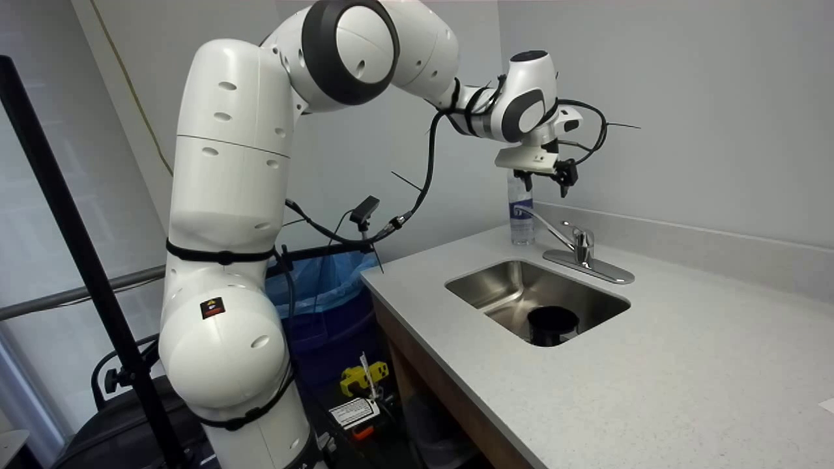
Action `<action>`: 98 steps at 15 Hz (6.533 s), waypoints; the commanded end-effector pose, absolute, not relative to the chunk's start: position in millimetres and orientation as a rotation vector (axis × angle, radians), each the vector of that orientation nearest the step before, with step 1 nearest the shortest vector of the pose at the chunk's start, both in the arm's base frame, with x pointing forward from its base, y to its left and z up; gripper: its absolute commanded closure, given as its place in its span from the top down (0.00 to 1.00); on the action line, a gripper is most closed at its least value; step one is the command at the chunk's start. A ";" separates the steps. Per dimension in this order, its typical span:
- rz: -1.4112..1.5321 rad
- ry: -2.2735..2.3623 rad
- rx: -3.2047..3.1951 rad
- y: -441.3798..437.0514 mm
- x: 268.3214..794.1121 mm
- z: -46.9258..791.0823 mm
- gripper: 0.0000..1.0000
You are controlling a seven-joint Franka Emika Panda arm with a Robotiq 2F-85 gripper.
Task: Move the faucet nozzle to the right
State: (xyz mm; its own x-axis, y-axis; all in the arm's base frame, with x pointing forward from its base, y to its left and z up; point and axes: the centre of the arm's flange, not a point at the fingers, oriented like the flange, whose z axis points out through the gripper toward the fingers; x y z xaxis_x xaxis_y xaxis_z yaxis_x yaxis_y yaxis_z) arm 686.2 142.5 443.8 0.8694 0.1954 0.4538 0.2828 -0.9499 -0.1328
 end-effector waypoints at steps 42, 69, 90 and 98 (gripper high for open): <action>-0.313 -0.382 -2.801 207.6 708.0 378.8 0.00; -0.027 -0.244 -2.981 114.6 630.0 379.4 0.00; -0.071 0.079 -3.125 29.3 640.6 374.9 0.00; -0.138 0.164 -3.172 2.2 672.0 374.5 0.00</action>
